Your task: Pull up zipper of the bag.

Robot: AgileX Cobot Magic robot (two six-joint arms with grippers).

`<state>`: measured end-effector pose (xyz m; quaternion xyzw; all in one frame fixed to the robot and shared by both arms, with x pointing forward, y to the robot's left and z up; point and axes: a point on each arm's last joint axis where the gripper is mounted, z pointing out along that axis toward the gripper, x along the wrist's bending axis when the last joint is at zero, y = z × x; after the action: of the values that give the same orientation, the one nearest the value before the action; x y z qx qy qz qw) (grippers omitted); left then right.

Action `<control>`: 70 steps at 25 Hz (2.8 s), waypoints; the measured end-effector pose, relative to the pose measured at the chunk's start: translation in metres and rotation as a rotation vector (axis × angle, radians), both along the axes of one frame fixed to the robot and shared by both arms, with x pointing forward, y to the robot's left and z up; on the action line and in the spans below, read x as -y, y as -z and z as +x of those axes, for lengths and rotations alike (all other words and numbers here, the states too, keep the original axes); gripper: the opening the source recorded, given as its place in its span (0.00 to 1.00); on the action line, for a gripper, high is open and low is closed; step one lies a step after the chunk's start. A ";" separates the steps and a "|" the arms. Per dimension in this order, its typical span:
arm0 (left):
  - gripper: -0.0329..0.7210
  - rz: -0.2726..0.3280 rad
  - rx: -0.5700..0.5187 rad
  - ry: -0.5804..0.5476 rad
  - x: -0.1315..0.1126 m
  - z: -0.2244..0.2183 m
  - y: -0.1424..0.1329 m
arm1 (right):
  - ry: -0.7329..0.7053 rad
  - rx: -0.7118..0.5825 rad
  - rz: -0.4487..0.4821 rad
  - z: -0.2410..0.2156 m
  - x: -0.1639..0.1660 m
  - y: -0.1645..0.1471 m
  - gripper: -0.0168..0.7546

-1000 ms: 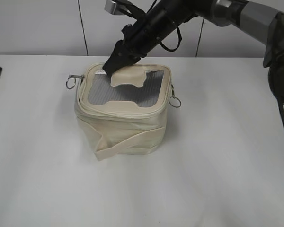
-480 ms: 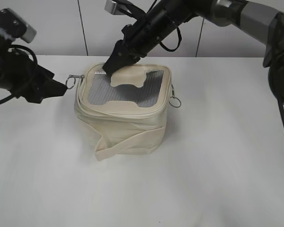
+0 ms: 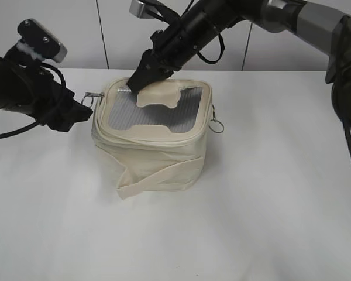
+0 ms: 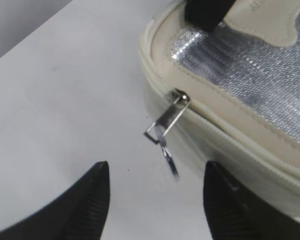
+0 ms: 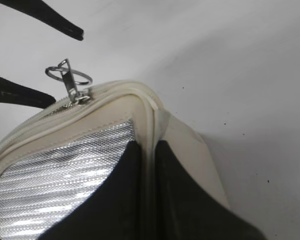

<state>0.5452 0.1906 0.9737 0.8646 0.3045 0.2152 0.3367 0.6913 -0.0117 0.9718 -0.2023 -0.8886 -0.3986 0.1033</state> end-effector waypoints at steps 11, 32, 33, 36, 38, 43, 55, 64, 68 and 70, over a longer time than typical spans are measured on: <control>0.50 -0.030 0.001 -0.009 0.007 0.022 0.001 | 0.001 -0.001 0.000 0.000 0.000 0.000 0.09; 0.03 0.011 -0.130 0.107 -0.002 -0.037 -0.029 | 0.050 -0.054 0.003 0.000 0.000 0.000 0.09; 0.03 0.003 -0.169 0.117 -0.002 -0.042 -0.025 | 0.052 -0.057 0.003 0.000 0.000 0.000 0.09; 0.03 -0.010 -0.278 0.154 0.000 -0.055 -0.015 | 0.069 -0.073 0.003 0.000 0.000 0.000 0.09; 0.03 -0.019 -0.339 0.191 0.004 -0.064 -0.012 | 0.082 -0.083 0.004 0.001 0.000 0.000 0.09; 0.03 -0.026 -0.354 0.301 0.036 -0.081 -0.014 | 0.090 -0.094 0.003 0.001 0.000 0.000 0.09; 0.12 -0.107 -0.307 0.270 0.095 -0.105 -0.012 | 0.108 -0.126 0.004 0.002 0.004 -0.001 0.15; 0.54 -0.178 -0.337 0.121 0.031 -0.093 -0.052 | 0.379 -0.147 0.062 0.039 0.094 -0.046 0.50; 0.49 -0.170 -0.243 0.076 0.018 -0.062 -0.080 | 0.482 -0.217 0.095 0.043 0.147 -0.047 0.43; 0.49 -0.190 -0.219 0.069 0.018 -0.033 -0.096 | 0.501 -0.278 0.110 0.030 0.172 -0.040 0.42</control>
<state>0.5123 0.1728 1.0702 0.8570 0.3288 0.0779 0.3891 0.7210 -0.1838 1.0120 -0.4622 -0.7652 -0.4278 0.1334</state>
